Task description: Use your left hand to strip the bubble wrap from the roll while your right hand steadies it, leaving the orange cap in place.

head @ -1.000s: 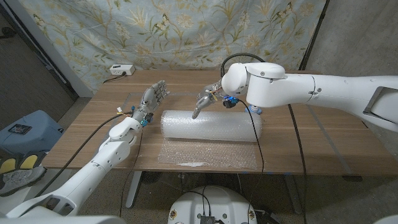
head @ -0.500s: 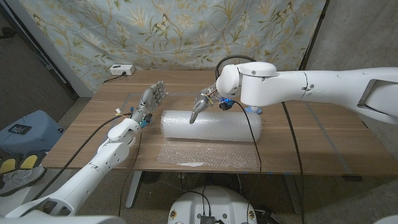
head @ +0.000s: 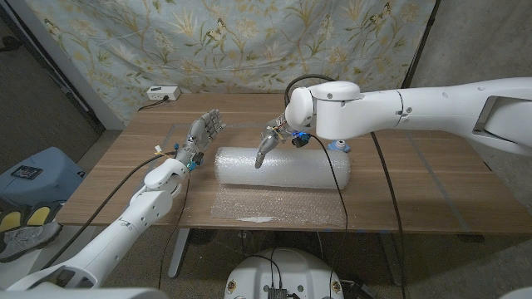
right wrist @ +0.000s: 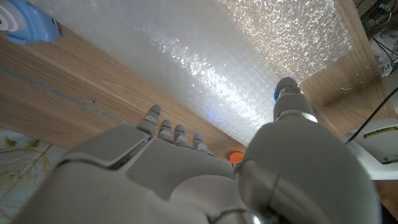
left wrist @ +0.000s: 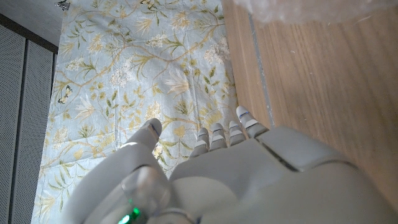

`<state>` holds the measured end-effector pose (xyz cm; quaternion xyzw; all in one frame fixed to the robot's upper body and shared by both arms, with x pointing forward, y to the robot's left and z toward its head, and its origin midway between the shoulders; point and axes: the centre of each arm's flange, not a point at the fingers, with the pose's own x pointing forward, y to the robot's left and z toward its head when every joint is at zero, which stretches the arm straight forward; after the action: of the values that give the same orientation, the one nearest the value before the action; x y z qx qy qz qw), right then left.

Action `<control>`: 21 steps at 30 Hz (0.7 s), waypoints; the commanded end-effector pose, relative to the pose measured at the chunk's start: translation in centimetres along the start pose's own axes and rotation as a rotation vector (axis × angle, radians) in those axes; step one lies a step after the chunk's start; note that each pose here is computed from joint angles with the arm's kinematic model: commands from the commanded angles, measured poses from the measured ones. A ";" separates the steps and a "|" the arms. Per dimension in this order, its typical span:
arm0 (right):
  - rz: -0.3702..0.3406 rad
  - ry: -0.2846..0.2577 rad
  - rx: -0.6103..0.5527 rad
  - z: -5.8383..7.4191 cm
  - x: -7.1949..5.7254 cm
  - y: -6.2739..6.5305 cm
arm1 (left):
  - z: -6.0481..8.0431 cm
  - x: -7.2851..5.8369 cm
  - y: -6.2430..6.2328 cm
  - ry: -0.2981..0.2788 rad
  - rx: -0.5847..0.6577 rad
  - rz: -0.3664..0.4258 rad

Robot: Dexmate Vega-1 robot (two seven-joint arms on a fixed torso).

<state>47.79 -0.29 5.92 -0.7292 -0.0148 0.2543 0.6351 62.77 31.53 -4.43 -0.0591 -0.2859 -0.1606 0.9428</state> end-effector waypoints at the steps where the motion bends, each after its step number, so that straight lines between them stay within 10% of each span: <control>1: 0.017 0.033 -0.058 0.0 1.2 -0.4 | -0.2 0.4 -0.1 0.019 0.000 -0.004; 21: 0.044 0.083 -0.112 0.2 3.2 0.9 | -0.4 1.0 -0.1 0.037 -0.001 -0.004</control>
<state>49.50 0.67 4.81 -0.7615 0.0046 0.2462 0.5996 63.46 31.25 -4.20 -0.0575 -0.2747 -0.1615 0.9461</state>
